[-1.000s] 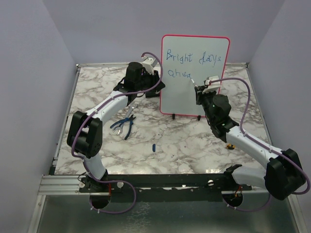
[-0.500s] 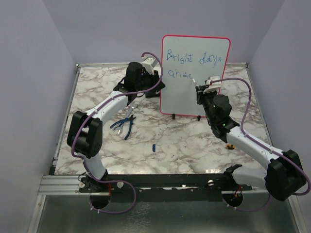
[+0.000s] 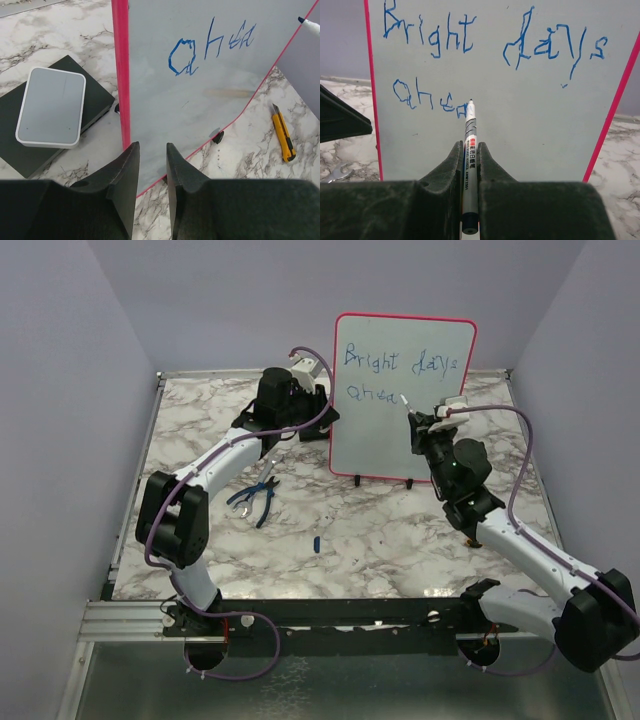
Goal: Write a sentence on the whiteboard
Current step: Pick up the sentence from the whiteboard.
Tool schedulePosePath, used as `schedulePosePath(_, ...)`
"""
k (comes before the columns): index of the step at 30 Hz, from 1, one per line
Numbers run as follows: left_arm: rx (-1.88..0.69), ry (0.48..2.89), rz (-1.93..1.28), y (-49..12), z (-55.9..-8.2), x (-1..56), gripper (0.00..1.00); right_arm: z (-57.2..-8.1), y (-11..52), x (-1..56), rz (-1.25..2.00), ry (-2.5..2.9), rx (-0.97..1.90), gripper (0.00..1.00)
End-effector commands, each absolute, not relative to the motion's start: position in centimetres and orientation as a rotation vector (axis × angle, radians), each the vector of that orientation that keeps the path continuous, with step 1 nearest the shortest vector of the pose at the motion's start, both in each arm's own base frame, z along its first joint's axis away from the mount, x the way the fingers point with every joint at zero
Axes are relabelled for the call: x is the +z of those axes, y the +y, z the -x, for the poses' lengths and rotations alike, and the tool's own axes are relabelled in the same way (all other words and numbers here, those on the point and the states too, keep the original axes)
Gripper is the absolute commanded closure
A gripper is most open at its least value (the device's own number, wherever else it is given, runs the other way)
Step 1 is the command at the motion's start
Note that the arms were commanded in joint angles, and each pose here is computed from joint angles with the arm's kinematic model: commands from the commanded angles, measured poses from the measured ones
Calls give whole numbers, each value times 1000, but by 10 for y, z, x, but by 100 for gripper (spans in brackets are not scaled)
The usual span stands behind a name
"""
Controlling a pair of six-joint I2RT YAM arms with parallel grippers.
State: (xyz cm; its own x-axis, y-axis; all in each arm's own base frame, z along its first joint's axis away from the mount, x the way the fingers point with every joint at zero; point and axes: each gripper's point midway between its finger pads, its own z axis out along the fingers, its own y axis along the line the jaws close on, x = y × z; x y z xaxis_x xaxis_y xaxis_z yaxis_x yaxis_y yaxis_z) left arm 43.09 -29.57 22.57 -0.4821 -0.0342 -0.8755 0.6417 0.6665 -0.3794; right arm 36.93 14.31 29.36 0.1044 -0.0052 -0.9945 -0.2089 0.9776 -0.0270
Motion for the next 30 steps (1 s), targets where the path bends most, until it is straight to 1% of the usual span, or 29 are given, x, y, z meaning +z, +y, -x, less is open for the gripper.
schedulePosePath(1,-850,1879,-484,-292,-426,242,70,-362,144,287,209,1477,160,99)
schedulePosePath(21,-823,1883,-470,-286,-426,242,67,-365,120,313,135,1433,119,99)
schedulePosePath(26,-820,1884,-466,-285,-427,242,66,-365,111,315,122,1419,153,99)
schedulePosePath(30,-818,1886,-464,-284,-428,241,66,-363,118,312,159,1419,184,99)
